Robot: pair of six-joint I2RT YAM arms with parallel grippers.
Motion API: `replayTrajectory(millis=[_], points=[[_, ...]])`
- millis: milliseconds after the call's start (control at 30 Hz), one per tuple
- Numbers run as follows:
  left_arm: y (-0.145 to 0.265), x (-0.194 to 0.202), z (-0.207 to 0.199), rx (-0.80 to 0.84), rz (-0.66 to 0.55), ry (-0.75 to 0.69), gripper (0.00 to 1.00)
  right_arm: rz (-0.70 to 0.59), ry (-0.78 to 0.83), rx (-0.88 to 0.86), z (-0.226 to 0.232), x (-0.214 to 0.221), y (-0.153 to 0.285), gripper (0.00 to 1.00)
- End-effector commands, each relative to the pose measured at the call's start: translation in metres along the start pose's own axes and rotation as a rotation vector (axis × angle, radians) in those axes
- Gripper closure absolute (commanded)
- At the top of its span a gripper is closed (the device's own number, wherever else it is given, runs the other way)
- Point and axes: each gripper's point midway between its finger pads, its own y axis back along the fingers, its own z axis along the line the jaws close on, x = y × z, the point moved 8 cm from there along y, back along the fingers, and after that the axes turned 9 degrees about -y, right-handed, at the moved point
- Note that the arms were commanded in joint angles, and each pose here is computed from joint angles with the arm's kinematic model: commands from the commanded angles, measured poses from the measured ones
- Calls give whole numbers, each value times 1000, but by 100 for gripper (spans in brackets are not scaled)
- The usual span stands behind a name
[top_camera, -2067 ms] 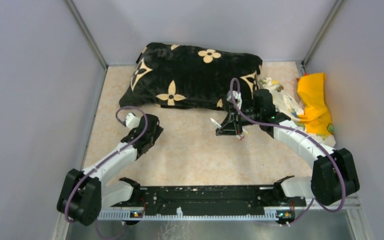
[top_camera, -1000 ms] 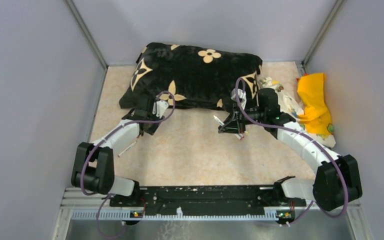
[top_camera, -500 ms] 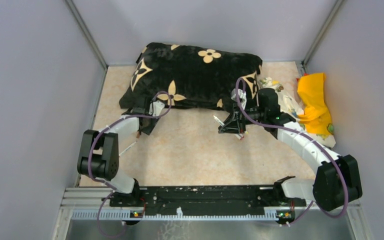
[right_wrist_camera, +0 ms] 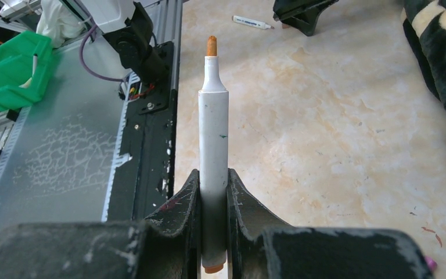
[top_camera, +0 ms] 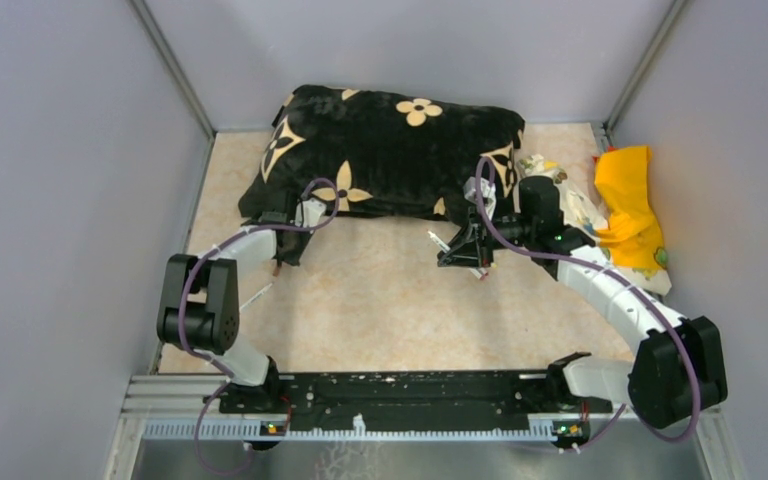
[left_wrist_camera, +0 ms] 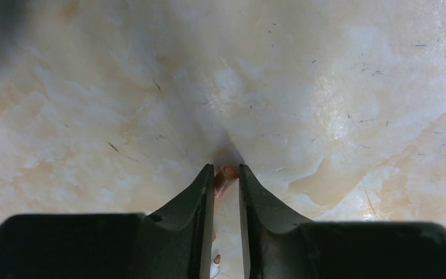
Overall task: Insert the pens into the pen caps
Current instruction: Pick up the pen cap from the center of the board.
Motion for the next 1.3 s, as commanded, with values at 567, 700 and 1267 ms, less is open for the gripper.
replayTrajectory(millis=[567,700,1267], points=[[-13,-14,-35,238,241,565,77,-40,66,2,4,-12,11,100],[-3,-14,-36,211,204,596,71,-38,63,1,3,-11,10,100],[134,-45,-9,-20,-669,630,1,-30,85,13,3,-11,12,100]])
